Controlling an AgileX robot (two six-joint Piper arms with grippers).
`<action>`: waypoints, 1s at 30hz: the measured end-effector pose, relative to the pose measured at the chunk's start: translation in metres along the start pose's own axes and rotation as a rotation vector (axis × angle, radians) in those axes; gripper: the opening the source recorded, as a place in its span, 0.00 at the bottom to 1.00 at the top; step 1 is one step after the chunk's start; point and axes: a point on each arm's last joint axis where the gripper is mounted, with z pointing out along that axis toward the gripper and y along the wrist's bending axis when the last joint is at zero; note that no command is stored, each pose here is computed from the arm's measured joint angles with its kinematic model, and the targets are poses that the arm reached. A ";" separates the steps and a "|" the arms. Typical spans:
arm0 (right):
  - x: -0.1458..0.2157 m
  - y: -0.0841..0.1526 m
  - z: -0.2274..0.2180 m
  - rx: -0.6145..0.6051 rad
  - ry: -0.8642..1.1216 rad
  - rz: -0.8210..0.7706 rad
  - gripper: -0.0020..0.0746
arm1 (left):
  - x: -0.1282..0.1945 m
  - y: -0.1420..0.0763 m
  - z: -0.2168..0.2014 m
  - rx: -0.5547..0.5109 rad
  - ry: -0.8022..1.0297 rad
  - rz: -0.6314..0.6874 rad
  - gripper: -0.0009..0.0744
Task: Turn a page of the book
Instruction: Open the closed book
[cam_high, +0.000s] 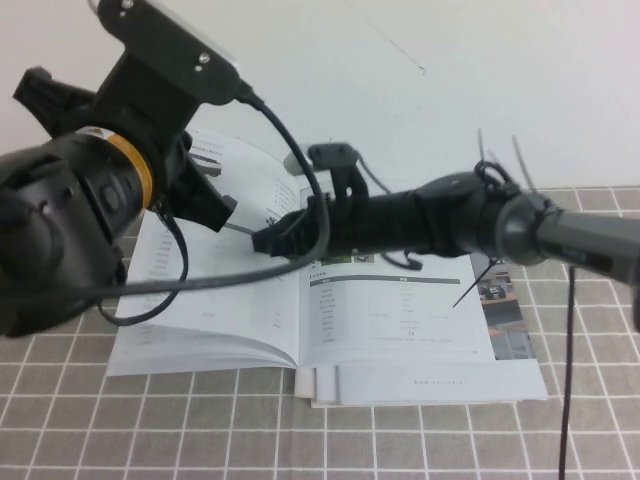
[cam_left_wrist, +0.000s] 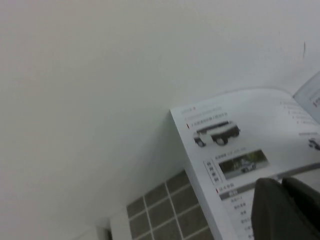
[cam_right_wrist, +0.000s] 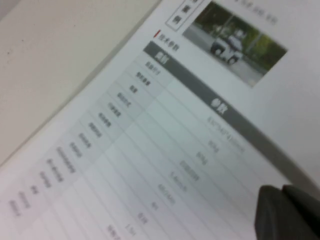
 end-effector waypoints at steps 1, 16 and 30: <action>-0.005 0.000 -0.005 0.011 -0.002 -0.024 0.02 | 0.004 0.001 0.006 0.013 0.024 -0.008 0.01; -0.026 -0.005 -0.062 0.194 0.219 -0.214 0.02 | 0.083 -0.093 0.148 0.409 0.175 0.062 0.01; 0.021 -0.062 -0.090 0.373 0.359 -0.083 0.02 | 0.139 -0.111 0.185 0.386 0.399 -0.052 0.01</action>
